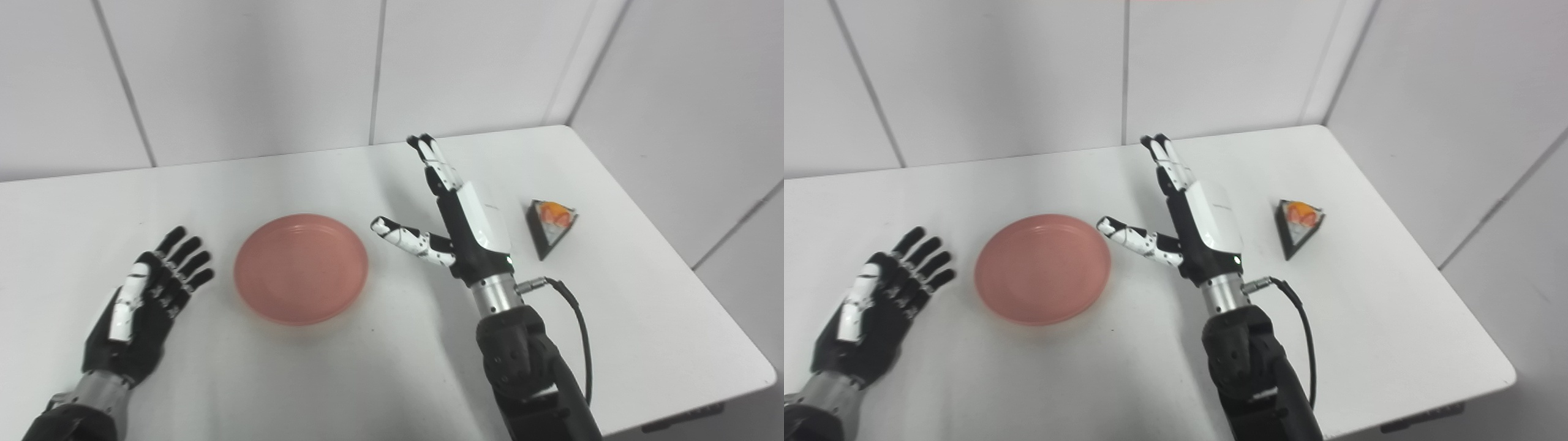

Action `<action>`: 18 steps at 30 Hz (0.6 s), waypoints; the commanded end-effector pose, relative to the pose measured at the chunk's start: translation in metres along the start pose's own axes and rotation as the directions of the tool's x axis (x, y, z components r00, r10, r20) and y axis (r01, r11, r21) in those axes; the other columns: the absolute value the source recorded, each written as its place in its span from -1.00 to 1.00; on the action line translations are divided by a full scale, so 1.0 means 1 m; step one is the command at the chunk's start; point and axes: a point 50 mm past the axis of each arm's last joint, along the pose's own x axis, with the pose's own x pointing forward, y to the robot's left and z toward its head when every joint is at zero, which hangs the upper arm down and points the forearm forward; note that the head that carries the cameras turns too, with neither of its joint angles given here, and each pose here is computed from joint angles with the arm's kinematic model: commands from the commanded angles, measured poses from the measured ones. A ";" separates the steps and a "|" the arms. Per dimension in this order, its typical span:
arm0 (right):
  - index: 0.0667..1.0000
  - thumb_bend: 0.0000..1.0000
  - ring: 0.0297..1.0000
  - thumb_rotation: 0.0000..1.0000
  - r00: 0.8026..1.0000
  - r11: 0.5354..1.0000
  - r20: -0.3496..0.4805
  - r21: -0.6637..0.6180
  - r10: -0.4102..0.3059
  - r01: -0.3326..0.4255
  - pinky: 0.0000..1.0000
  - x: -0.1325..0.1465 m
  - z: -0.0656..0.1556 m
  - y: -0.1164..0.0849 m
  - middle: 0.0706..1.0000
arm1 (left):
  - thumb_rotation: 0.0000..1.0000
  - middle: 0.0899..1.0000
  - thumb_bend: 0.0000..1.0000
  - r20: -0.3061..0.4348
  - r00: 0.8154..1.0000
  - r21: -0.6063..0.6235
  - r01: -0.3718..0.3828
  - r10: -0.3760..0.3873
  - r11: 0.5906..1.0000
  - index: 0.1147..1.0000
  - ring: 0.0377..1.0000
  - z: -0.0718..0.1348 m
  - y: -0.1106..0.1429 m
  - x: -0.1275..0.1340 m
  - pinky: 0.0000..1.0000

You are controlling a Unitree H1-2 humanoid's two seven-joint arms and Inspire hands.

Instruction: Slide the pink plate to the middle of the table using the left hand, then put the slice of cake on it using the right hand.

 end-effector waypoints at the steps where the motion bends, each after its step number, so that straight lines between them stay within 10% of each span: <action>1: 0.86 0.60 0.71 0.59 0.994 0.989 0.024 -0.102 -0.105 0.107 0.34 0.015 0.009 -0.024 0.91 | 0.80 0.78 -0.11 -0.151 0.986 -0.027 -0.076 0.071 0.997 0.75 0.76 -0.033 0.024 -0.023 0.71; 18: 0.86 0.76 0.45 0.47 0.937 0.877 -0.220 -0.459 -0.270 0.145 0.02 0.040 -0.035 -0.073 0.74 | 0.90 0.70 -0.17 -0.210 0.969 -0.026 -0.137 0.129 0.990 0.66 0.69 -0.033 0.057 -0.025 0.62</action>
